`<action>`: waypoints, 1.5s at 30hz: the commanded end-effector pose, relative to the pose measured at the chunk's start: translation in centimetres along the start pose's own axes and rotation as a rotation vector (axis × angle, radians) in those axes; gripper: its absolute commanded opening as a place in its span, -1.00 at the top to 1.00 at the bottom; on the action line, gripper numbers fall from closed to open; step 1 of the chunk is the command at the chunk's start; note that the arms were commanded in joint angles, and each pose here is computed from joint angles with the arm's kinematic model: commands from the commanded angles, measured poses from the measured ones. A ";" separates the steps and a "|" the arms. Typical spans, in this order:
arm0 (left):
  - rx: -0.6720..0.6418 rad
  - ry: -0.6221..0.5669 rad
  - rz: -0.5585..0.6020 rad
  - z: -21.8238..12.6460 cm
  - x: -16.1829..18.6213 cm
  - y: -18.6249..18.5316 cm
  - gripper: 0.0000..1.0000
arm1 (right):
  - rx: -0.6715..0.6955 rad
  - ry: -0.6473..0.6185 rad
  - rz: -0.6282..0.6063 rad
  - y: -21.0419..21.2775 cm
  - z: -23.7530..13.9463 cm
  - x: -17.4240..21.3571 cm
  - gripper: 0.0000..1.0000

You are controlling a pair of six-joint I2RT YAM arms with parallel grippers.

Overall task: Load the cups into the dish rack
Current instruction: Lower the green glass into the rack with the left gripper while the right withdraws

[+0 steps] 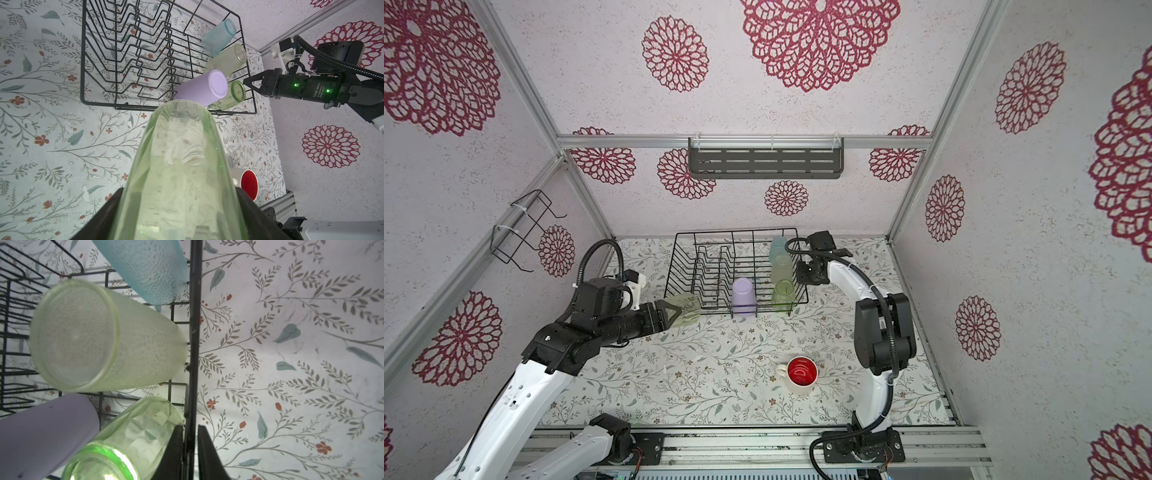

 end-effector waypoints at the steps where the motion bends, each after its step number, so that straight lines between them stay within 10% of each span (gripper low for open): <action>1: 0.014 -0.060 0.012 -1.2 -0.9 -0.5 0.07 | -0.007 0.003 -0.037 0.5 -1.2 0.2 0.87; 15: -0.230 -0.075 0.087 -2.2 -3.9 -0.2 0.09 | -0.064 0.032 -0.124 5.8 -2.9 4.1 1.00; 33: -0.117 0.014 0.164 2.4 -8.2 -4.0 0.10 | -0.147 0.054 -0.192 9.1 -4.6 8.5 1.00; 45: -0.163 0.171 0.196 10.0 -10.9 -4.6 0.14 | -0.029 -0.208 -0.182 7.1 -8.8 6.3 0.28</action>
Point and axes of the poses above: each gripper's point midway between its finger pads, its own z axis out along the fingers, its own y axis along the line the jaws close on, x = y × z, the point moved 7 cm from there along -z, back along the fingers, and after that the axes turned 5 degrees about -z, right-handed, at the moved point
